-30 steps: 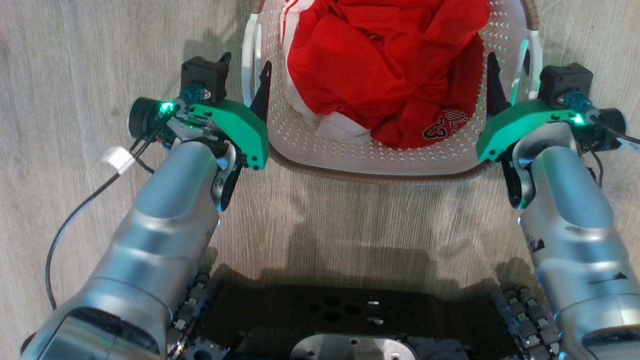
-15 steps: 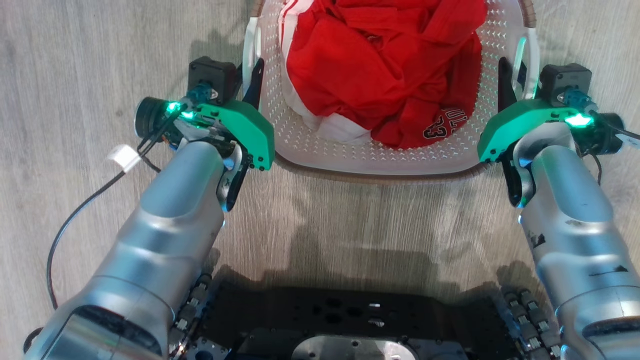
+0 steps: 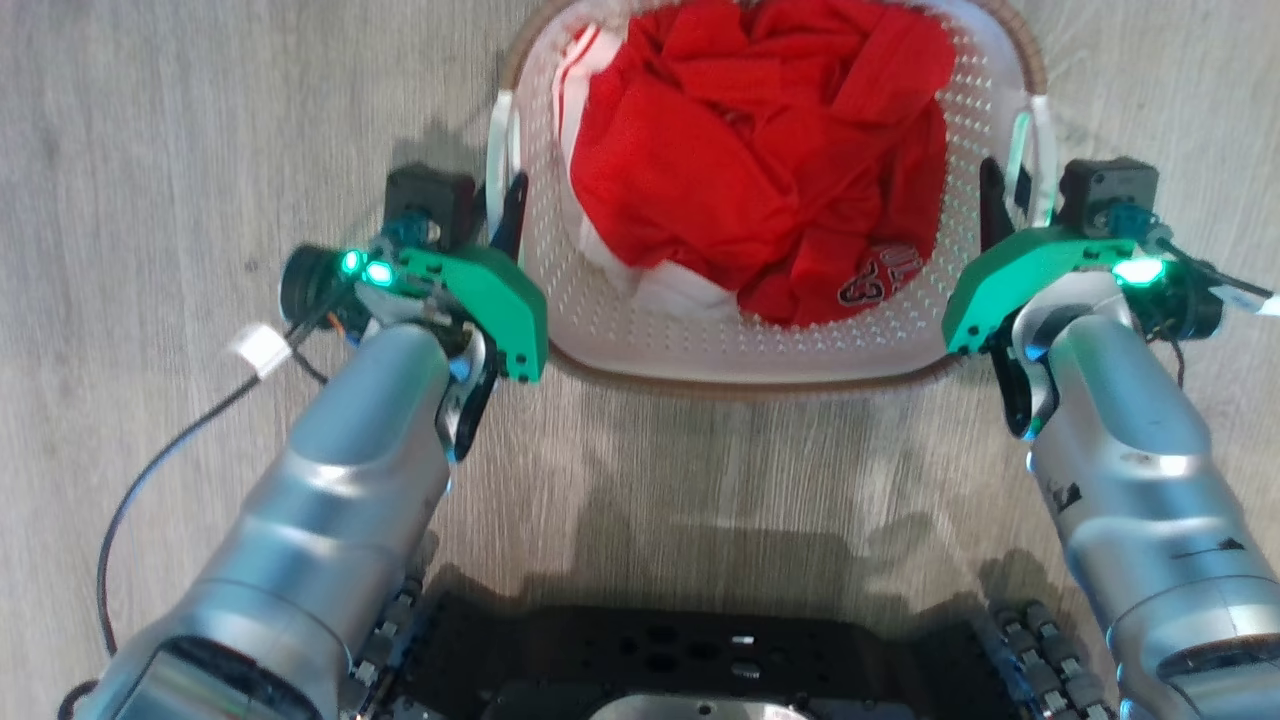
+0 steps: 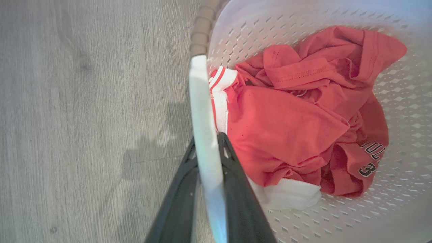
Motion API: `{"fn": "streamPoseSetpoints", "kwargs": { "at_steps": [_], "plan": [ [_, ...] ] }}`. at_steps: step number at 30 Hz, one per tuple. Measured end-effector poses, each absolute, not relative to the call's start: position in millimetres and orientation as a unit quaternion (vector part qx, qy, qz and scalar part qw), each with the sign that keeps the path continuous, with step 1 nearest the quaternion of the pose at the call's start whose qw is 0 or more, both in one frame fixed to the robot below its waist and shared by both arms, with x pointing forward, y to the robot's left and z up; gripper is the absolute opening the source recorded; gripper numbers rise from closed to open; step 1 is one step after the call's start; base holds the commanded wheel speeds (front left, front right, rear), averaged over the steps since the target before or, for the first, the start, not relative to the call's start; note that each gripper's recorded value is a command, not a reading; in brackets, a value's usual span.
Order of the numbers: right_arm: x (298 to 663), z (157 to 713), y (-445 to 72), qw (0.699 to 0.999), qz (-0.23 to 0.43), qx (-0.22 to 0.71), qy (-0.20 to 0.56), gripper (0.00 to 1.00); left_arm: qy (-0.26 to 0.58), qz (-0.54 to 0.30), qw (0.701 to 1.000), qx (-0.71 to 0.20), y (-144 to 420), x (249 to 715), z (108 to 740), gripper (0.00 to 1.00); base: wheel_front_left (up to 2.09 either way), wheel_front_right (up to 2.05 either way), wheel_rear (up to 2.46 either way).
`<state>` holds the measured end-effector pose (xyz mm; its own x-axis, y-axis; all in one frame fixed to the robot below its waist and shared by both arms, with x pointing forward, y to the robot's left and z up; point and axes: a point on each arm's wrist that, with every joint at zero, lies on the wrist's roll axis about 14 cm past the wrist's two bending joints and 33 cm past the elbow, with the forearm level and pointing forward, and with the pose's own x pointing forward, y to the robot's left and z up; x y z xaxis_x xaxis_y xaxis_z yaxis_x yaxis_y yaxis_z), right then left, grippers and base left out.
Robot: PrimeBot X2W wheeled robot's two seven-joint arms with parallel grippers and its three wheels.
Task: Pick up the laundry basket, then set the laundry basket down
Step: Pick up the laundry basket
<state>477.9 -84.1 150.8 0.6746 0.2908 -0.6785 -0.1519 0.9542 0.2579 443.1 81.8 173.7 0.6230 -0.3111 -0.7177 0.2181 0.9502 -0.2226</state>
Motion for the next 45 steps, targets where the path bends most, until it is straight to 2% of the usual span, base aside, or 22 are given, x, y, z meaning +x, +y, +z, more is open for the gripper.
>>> {"fn": "streamPoseSetpoints", "kwargs": {
  "at_steps": [19, 26, 33, 41, 45],
  "plan": [
    [442.8, 199.9, -83.0, 0.898, 0.130, 0.091, 0.410, 0.00, 0.426, -0.150, 0.890, -0.056, 83.7, 399.4, 213.2, 0.00, 0.00, 0.00, 0.00],
    [414.7, 215.8, -82.4, 0.882, 0.134, 0.090, 0.443, 0.00, 0.449, -0.153, 0.879, -0.059, 83.3, 368.0, 224.5, 0.00, 0.00, 0.00, 0.00],
    [401.4, 237.3, -83.8, 0.877, 0.138, 0.086, 0.453, 0.00, 0.457, -0.162, 0.873, -0.053, 79.5, 353.1, 240.6, 0.00, 0.00, 0.00, 0.00],
    [359.4, 248.5, -87.9, 0.853, 0.136, 0.084, 0.497, 0.00, 0.481, -0.174, 0.858, -0.047, 76.9, 323.1, 253.3, 0.00, 0.00, 0.00, 0.00],
    [348.6, 256.5, -88.2, 0.850, 0.138, 0.083, 0.502, 0.00, 0.485, -0.177, 0.855, -0.042, 77.3, 314.6, 259.6, 0.00, 0.00, 0.00, 0.00]
  ]
}}
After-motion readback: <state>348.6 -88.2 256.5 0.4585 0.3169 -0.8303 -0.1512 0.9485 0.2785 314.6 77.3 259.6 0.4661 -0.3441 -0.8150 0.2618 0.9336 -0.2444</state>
